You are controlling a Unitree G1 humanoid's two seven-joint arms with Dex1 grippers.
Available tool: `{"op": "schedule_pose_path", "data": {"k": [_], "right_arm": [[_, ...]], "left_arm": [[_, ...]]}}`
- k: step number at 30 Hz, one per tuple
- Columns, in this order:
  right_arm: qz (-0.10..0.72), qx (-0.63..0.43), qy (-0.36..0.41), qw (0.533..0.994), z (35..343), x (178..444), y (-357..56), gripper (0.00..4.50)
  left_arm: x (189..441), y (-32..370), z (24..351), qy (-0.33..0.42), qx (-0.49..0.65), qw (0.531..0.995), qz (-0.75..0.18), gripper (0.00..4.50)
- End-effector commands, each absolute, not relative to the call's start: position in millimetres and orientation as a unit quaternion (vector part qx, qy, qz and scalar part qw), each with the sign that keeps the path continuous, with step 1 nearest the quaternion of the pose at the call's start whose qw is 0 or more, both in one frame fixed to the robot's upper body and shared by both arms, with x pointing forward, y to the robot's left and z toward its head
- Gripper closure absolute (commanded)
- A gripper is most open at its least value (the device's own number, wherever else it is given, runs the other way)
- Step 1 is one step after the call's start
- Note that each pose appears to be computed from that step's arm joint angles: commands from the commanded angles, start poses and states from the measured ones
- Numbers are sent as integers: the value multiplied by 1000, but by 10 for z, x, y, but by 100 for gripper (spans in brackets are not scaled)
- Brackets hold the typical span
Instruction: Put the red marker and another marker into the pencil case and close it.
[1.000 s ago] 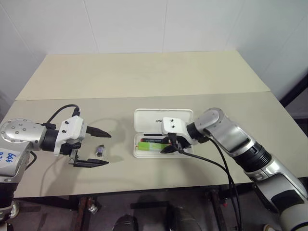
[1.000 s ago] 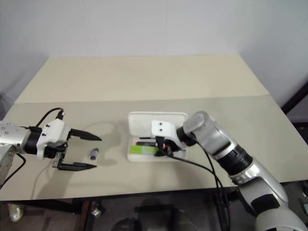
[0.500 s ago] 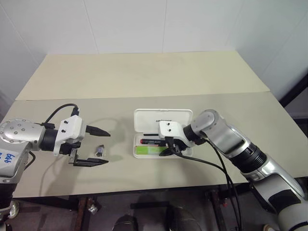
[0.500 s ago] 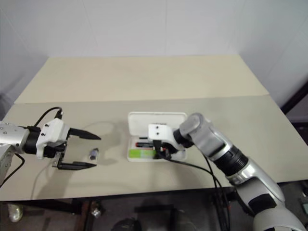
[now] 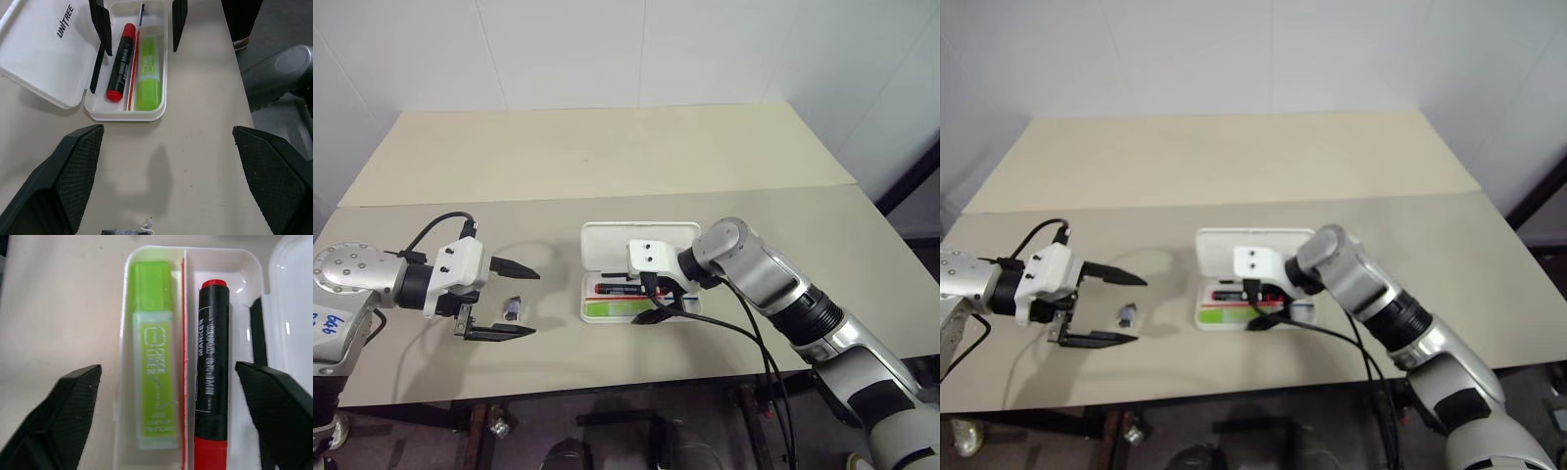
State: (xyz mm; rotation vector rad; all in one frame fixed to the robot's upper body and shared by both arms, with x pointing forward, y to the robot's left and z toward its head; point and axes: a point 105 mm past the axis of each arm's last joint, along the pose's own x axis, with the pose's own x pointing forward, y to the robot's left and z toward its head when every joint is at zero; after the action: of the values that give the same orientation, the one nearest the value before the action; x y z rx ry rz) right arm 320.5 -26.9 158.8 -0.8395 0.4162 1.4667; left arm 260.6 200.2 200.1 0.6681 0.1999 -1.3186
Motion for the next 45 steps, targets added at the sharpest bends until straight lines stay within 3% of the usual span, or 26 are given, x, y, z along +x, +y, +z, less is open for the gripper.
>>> {"op": "schedule_pose_path", "data": {"k": [1,9,16,20,27,34,37,40,45], "right_arm": [[665,-355,142,642,1850,3118,-213,3],[733,-275,53,621,2003,2870,-480,3],[734,-217,10,643,2093,2828,-776,3],[712,-168,-58,680,2273,2918,-945,3],[684,-143,-75,711,2348,3062,-1149,3],[706,-115,-59,697,2254,2985,-1097,3],[710,-105,-57,693,2245,2980,-1060,3],[712,-100,-57,693,2239,2988,-1045,3],[716,-90,-59,690,2203,2950,-999,3]], "left_arm": [[2584,2027,2100,76,313,739,-592,0],[2570,2084,2011,97,293,783,-540,0],[2623,2120,1888,129,237,865,-422,0],[2598,2002,1742,148,196,898,-366,0],[2654,2011,1554,185,133,950,-215,0],[2602,1994,1388,241,86,960,-114,0],[2611,2164,1298,280,113,952,-58,0],[2642,2240,1300,295,155,942,-45,0],[2749,2266,1376,287,132,948,-35,0]]}}
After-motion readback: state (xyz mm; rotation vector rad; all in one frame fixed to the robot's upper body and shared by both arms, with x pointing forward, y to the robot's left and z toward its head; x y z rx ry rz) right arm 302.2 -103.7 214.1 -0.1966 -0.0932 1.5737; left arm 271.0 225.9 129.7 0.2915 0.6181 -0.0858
